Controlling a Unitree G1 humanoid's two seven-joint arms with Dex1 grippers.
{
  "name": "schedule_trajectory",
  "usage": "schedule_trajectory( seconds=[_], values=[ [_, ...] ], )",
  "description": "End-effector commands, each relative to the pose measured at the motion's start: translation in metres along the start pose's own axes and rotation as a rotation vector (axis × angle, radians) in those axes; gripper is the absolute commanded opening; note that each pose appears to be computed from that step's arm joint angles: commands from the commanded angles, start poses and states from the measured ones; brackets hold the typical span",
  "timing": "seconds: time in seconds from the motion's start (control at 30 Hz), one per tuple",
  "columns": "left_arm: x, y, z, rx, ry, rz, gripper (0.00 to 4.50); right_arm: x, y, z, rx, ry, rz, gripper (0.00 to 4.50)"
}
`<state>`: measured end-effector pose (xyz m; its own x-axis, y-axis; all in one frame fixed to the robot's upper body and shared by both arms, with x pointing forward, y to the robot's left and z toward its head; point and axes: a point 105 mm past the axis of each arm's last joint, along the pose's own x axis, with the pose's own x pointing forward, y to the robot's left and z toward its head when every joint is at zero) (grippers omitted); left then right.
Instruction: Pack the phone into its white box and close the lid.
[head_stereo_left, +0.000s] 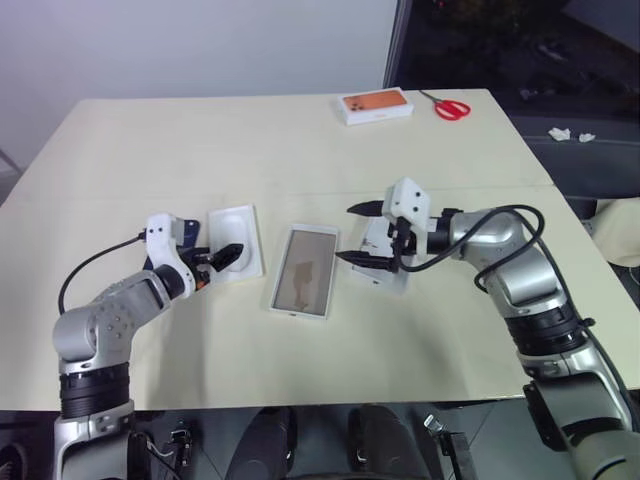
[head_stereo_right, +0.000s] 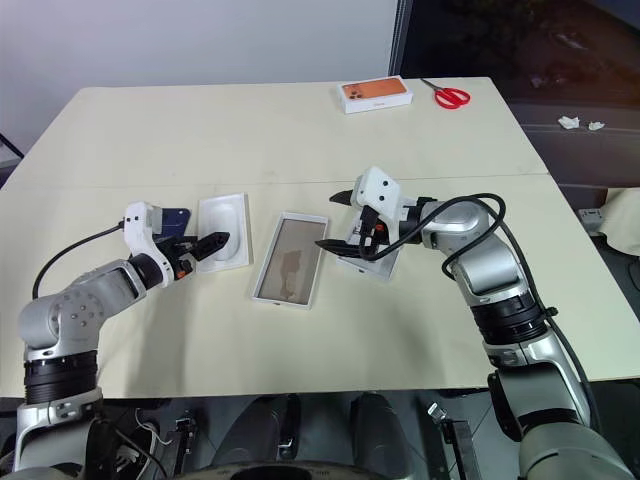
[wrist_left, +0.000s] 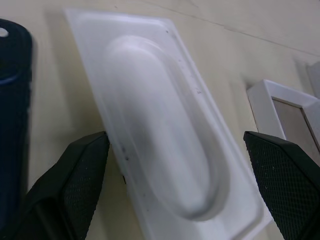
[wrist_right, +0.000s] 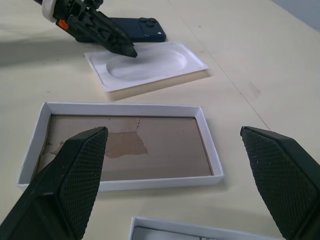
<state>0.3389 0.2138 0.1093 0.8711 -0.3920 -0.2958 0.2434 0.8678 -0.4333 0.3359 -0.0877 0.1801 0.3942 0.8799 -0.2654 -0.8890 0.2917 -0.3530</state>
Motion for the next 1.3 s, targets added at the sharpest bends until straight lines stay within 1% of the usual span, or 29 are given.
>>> schedule_trajectory(
  seconds=[0.03, 0.3, 0.4, 0.53, 0.87, 0.97, 1.03, 1.3],
  values=[
    [0.001, 0.005, 0.008, -0.057, -0.031, 0.010, 4.47, -0.010, -0.013, 0.010, -0.059, -0.013, -0.041, 4.44],
    [0.007, 0.006, 0.002, -0.193, -0.068, -0.019, 4.47, -0.014, -0.012, 0.012, -0.084, -0.014, -0.046, 4.44],
    [0.011, 0.007, -0.002, -0.232, -0.071, -0.020, 3.66, -0.014, -0.010, 0.014, -0.087, -0.020, -0.039, 4.50],
    [0.014, -0.001, -0.005, -0.268, -0.067, -0.060, 1.85, -0.013, -0.008, 0.017, -0.096, -0.027, -0.031, 4.50],
    [0.010, 0.006, -0.010, -0.300, -0.063, -0.019, 1.85, -0.013, -0.006, 0.017, -0.100, -0.030, -0.030, 4.50],
    [0.011, 0.004, -0.013, -0.312, -0.062, -0.025, 0.98, -0.013, -0.005, 0.017, -0.102, -0.033, -0.028, 4.50],
    [0.011, 0.002, -0.014, -0.320, -0.062, -0.034, 0.05, -0.013, -0.005, 0.017, -0.103, -0.033, -0.028, 4.50],
    [0.003, 0.003, -0.009, -0.428, -0.104, -0.087, 0.05, -0.014, -0.005, 0.015, -0.100, -0.031, -0.030, 4.50]
  ],
)
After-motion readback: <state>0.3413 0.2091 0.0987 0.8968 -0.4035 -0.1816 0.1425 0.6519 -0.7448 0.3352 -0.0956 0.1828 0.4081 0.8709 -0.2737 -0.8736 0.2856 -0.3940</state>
